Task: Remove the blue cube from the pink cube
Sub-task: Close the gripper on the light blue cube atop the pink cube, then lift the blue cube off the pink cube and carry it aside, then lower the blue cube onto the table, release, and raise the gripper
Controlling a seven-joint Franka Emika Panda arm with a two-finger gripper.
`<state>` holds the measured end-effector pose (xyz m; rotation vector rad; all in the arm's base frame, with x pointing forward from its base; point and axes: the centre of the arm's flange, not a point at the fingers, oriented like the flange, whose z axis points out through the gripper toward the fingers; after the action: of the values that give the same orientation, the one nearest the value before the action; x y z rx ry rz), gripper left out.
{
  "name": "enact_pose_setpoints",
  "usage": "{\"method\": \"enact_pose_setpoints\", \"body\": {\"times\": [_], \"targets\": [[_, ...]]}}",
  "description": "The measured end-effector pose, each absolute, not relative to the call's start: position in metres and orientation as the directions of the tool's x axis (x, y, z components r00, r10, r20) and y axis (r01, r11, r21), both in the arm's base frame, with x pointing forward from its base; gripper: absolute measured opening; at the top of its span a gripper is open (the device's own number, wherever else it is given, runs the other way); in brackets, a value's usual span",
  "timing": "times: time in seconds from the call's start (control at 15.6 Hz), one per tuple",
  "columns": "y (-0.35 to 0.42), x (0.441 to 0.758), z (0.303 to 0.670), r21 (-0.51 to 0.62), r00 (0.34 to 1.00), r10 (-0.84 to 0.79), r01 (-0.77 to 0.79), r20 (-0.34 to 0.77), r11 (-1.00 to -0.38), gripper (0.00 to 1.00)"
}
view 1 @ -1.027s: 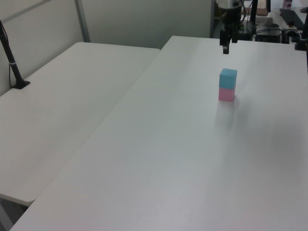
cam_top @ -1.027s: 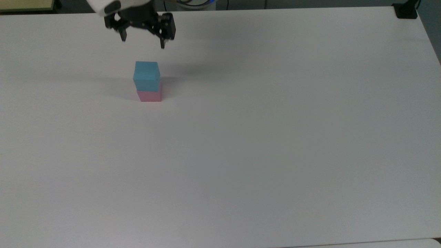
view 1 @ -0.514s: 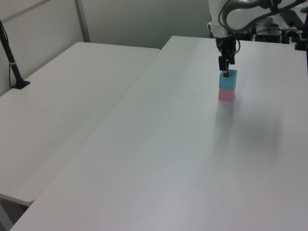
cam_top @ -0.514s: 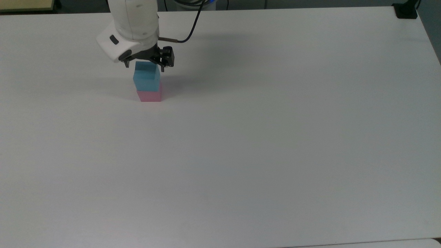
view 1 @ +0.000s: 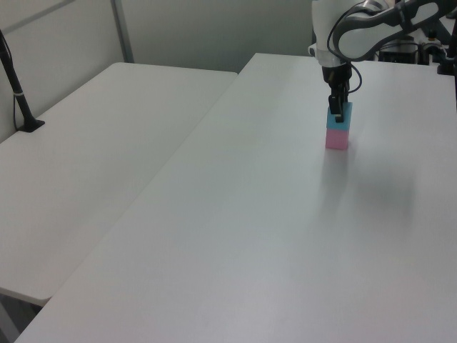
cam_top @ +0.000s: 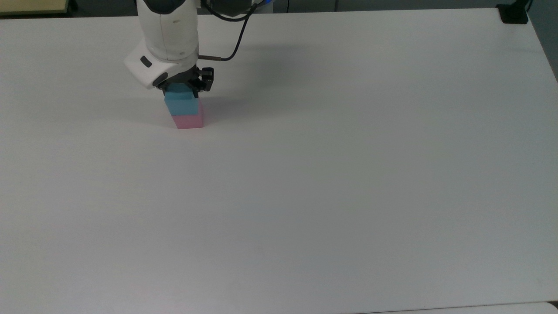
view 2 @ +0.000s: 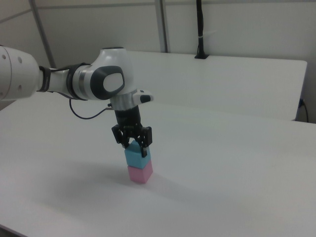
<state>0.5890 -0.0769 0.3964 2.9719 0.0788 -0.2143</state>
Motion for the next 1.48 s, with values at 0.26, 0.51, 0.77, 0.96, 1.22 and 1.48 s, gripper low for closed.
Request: {"method": "enact_pose_setpoints", "body": {"times": [0.26, 0.51, 0.77, 0.96, 1.22, 1.48], "targets": [[-0.071, 0.607, 0.435, 0.079, 0.998, 0.048, 0.051, -0.046, -0.996, 0.57], [-0.065, 0.633, 0.456, 0.057, 0.998, 0.052, 0.05, 0.019, -0.997, 0.56], [-0.053, 0.679, 0.41, 0.073, 0.998, 0.068, 0.067, 0.014, -0.995, 0.56], [-0.037, 0.706, 0.366, 0.098, 0.994, 0.098, 0.093, 0.042, -0.991, 0.56], [-0.017, 0.72, 0.334, 0.118, 0.991, 0.125, 0.118, 0.052, -0.986, 0.56], [-0.014, 0.72, 0.334, 0.117, 0.99, 0.127, 0.12, 0.052, -0.986, 0.64]]}}
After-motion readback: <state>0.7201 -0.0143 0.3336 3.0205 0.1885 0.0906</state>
